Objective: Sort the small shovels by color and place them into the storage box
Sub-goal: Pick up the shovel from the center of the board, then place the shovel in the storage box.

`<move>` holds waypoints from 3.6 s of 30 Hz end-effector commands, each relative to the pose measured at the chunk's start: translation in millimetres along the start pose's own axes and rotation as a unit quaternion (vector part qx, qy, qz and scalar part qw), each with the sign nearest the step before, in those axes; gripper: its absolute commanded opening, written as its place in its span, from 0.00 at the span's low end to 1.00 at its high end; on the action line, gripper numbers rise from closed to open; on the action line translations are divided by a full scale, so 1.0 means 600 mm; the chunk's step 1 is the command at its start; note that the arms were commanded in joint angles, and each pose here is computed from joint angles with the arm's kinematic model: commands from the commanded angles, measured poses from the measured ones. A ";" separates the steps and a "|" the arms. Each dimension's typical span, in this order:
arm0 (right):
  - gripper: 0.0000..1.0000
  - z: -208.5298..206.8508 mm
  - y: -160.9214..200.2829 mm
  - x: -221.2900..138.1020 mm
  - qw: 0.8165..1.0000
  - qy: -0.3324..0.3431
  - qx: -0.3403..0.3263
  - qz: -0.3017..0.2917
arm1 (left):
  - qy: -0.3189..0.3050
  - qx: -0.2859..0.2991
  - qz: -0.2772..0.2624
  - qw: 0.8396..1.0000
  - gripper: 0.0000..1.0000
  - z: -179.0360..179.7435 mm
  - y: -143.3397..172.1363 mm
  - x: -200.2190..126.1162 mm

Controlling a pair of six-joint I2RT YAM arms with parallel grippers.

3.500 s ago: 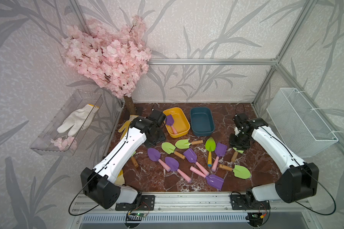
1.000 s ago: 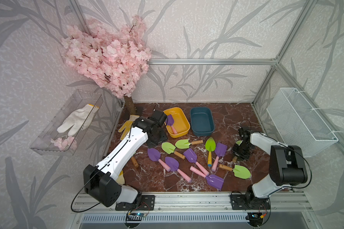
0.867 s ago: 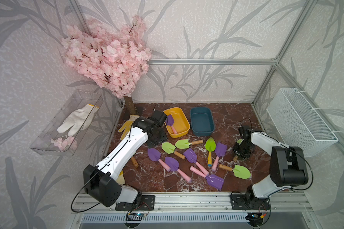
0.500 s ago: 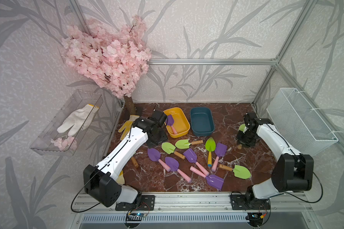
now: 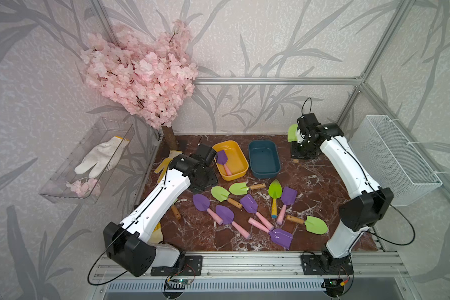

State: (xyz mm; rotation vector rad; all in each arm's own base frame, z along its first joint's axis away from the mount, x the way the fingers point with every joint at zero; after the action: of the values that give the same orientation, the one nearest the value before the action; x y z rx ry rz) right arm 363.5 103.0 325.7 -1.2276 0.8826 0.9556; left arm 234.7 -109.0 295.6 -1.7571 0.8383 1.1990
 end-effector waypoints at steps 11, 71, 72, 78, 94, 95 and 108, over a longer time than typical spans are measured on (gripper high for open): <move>0.06 0.118 -0.074 0.127 0.998 -0.012 -0.044 0.041 | -0.001 -0.009 -0.007 1.000 0.67 0.026 0.020 0.001; 0.10 0.178 -0.011 0.414 0.979 -0.024 -0.008 0.200 | -0.026 0.004 0.019 0.999 0.68 0.026 0.025 0.049; 0.10 0.178 -0.011 0.415 0.979 -0.023 -0.008 0.202 | -0.026 0.004 0.019 0.999 0.68 0.027 0.026 0.049; 0.12 0.181 -0.008 0.423 0.978 -0.027 -0.014 0.205 | -0.023 0.003 0.025 0.999 0.68 0.026 0.027 0.056; 0.21 0.186 -0.004 0.434 0.977 -0.033 -0.018 0.208 | -0.021 0.004 0.029 0.999 0.68 0.021 0.025 0.063; 0.21 0.187 -0.003 0.435 0.977 -0.032 -0.019 0.208 | -0.021 0.004 0.029 0.999 0.68 0.021 0.025 0.064; 0.30 0.185 -0.001 0.444 0.977 -0.028 -0.016 0.210 | -0.022 0.004 0.032 0.999 0.68 0.023 0.026 0.068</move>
State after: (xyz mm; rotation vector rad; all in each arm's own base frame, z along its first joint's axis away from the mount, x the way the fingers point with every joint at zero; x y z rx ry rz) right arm 463.8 235.8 118.0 -1.0523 1.0853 1.3108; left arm 228.8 -107.4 255.0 -1.7226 0.8732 1.2576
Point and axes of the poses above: each gripper's point midway between its finger pads, its own x axis out along the fingers, its own z axis along the line the jaws close on, y = z × x, the point moved 10 cm from there along -x, back along the fingers, and after that the axes turned 1 degree about -x, right-handed, at the moved point
